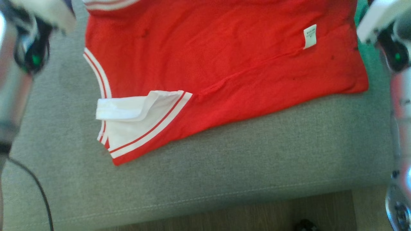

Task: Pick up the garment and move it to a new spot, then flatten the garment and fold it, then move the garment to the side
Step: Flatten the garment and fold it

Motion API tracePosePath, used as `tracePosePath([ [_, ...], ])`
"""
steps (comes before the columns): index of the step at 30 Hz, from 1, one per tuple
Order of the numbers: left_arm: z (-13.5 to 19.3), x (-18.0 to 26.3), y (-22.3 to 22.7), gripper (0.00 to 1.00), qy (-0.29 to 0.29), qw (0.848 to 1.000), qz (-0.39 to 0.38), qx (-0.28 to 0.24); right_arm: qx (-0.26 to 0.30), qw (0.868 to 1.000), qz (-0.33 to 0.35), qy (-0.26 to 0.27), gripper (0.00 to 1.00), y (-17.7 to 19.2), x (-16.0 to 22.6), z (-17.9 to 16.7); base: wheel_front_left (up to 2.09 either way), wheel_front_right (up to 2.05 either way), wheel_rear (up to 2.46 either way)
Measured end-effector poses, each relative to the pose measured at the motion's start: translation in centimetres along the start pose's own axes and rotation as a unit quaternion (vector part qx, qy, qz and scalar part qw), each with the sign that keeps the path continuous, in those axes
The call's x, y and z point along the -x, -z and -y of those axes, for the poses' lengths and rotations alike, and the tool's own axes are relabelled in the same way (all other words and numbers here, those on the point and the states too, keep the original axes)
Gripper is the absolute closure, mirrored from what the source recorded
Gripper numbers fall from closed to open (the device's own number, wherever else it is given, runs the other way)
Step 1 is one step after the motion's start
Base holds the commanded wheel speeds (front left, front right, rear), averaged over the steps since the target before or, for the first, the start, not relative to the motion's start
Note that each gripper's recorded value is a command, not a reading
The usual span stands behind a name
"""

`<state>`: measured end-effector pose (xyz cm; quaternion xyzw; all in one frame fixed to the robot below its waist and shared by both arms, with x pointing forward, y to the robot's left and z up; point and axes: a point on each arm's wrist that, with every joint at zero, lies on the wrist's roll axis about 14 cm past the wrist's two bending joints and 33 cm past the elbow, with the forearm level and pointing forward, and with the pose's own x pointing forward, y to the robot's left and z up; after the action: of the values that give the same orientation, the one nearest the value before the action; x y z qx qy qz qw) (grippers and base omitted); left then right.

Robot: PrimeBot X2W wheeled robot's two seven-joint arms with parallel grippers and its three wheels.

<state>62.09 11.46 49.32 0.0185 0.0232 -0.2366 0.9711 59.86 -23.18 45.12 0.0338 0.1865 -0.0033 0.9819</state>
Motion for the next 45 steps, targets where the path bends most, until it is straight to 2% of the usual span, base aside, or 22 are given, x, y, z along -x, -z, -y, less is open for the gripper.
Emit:
tracePosePath([
  [10,1.6,8.8,0.4,1.00,-0.028,0.998,0.015,0.051,-0.019,0.999,-0.032,-0.002,1.00,2.4,3.3,1.3,0.00,0.00,0.00],
  [19,5.2,15.5,3.2,1.00,-0.052,0.992,-0.039,0.109,-0.027,0.996,-0.091,0.000,1.00,6.3,5.2,1.6,0.00,0.00,0.00],
  [27,7.9,18.1,7.0,1.00,-0.058,0.982,-0.100,0.152,-0.037,0.990,-0.136,0.011,1.00,9.4,6.1,2.0,0.00,0.00,0.00],
  [28,8.3,18.2,7.5,1.00,-0.057,0.981,-0.107,0.154,-0.039,0.990,-0.135,0.011,0.85,9.3,6.2,2.0,0.00,0.00,0.00],
  [29,8.5,18.2,7.9,1.00,-0.060,0.979,-0.112,0.157,-0.041,0.990,-0.134,0.011,0.59,9.3,6.3,2.0,0.00,0.00,0.00],
  [30,8.5,18.2,7.9,0.77,-0.060,0.979,-0.112,0.157,-0.041,0.990,-0.134,0.011,0.05,9.3,6.3,2.0,0.00,0.00,0.00],
  [31,8.7,18.3,8.1,0.29,-0.064,0.978,-0.114,0.160,-0.045,0.990,-0.129,0.013,0.00,9.1,6.4,2.0,0.00,0.00,0.00],
  [32,8.9,18.4,8.4,0.00,-0.066,0.978,-0.118,0.159,-0.049,0.991,-0.120,0.015,0.00,8.7,6.5,2.1,0.00,0.00,0.00],
  [37,9.1,18.8,7.7,0.00,-0.098,0.979,-0.102,0.147,-0.091,0.992,-0.087,0.024,0.00,8.2,8.3,2.1,0.00,0.00,0.00],
  [45,9.7,20.5,5.3,0.00,-0.169,0.980,-0.059,0.091,-0.195,0.977,-0.084,0.039,0.00,9.6,11.2,2.2,0.00,0.00,0.00],
])
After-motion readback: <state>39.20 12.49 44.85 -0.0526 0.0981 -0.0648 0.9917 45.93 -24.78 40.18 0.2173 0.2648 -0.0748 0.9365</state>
